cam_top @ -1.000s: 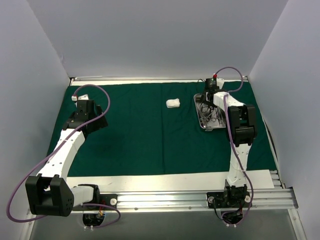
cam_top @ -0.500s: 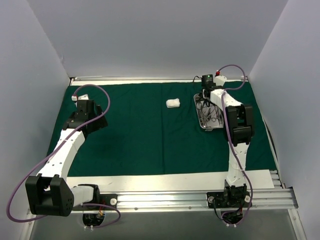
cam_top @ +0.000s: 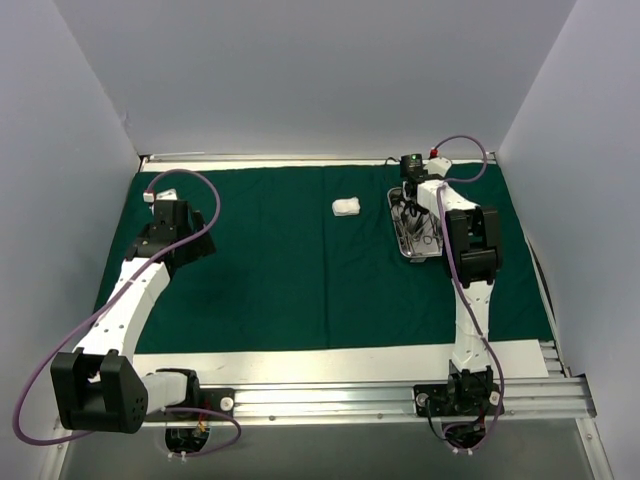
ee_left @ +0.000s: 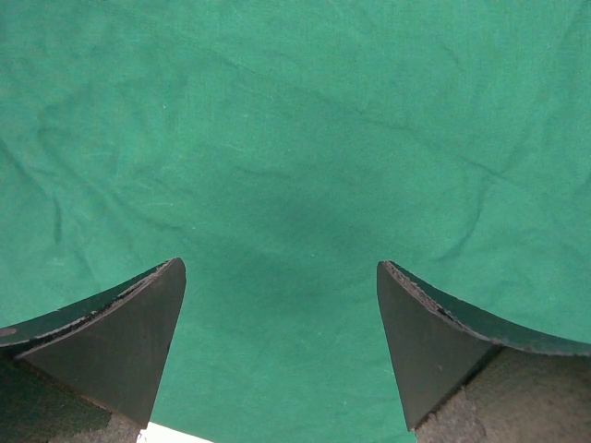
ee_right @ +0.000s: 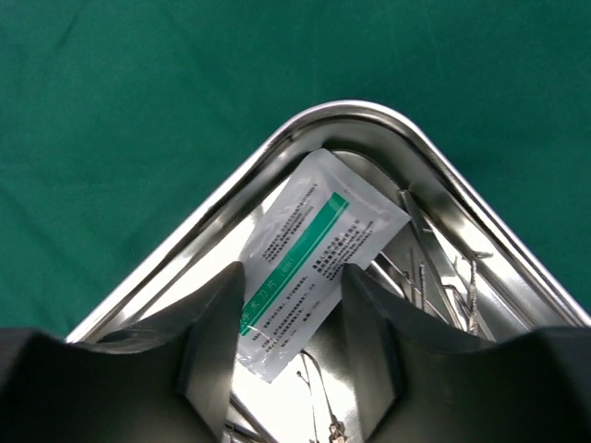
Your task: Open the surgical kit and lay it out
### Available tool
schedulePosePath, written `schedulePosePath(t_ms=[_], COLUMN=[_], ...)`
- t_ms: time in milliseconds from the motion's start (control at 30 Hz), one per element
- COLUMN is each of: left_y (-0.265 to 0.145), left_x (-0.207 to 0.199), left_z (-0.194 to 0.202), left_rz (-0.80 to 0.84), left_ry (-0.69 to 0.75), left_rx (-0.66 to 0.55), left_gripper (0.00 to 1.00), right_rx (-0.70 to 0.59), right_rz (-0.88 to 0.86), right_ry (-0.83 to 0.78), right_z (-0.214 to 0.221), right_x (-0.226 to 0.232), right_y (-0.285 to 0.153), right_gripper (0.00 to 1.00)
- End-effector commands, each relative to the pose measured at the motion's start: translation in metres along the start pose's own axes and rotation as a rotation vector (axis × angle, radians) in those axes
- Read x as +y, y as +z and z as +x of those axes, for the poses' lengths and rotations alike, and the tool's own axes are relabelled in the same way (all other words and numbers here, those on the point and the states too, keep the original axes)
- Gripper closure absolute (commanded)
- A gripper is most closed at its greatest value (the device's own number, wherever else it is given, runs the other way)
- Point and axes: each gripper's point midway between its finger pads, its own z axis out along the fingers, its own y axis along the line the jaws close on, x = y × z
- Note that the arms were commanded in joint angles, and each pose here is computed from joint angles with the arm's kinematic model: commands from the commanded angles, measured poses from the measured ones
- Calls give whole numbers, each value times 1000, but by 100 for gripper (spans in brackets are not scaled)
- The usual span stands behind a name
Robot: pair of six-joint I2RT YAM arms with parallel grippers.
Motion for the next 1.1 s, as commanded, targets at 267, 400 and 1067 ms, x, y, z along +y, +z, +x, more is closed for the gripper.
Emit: schedulePosePath(t_ms=[267,400,1067], left_y=[-4,-4,-4], left_x=[-5,-5,-5], left_z=[-14,-15,-14], left_rz=[24,24,21], left_ry=[-3,-2,-3], left_rx=[-52,-53,-53], left_gripper=[6,6,6], right_rx=[147,161,13], right_rz=[61,35,-249], right_ry=[-82,-94,-160], right_z=[39,37,-29], right_x=[-25,-24,0], right_y=[11,8,-53], right_gripper=[76,96,100])
